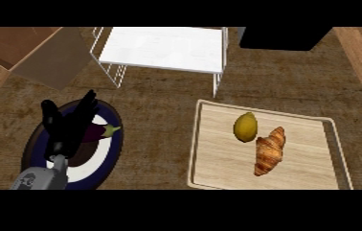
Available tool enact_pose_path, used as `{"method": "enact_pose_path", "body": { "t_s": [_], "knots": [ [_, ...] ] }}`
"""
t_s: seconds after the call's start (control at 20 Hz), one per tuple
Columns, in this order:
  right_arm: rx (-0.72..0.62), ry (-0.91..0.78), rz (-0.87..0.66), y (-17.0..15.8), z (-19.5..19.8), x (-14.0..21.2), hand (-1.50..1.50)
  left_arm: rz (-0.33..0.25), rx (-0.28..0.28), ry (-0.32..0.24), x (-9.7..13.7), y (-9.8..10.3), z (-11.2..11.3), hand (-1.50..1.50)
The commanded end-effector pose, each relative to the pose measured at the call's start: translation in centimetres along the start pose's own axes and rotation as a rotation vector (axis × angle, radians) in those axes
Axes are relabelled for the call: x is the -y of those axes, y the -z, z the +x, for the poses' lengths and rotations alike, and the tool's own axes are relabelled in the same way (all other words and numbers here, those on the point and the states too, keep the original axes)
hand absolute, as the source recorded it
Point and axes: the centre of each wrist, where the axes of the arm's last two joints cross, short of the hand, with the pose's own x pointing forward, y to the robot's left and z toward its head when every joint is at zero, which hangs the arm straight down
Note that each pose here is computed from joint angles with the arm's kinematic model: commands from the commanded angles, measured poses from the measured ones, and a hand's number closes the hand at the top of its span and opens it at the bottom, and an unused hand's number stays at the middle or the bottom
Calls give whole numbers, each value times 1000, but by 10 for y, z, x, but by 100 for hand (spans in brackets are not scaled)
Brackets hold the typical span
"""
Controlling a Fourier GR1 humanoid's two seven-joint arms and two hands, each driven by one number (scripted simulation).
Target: Pick the croissant from the tray and place it in the tiered shelf
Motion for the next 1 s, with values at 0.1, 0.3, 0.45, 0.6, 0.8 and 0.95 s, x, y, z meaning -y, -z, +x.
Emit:
{"method": "enact_pose_path", "body": {
  "t_s": [0.1, 0.3, 0.45, 0.6, 0.8, 0.95],
  "knots": [
    [-165, -129, 33, 13, 28, -32, -150, -4, -70, 1, 1, -7, -12, 0],
    [-173, -165, 66, 6, 37, -71, -150, 20, -68, -23, -8, -1, -6, 0],
    [-214, -177, 66, 3, 43, -81, -150, 7, -69, -23, -9, 1, -5, 0],
    [-238, -175, 25, 17, 52, -93, -150, 18, -100, -37, -2, -5, -21, 0],
    [-247, -237, 9, 19, 62, -111, -150, 40, -73, -29, -7, 0, -21, 0],
    [-247, -231, 6, 3, 67, -120, -150, 55, -68, -22, -12, -3, -12, 0]
  ]
}}
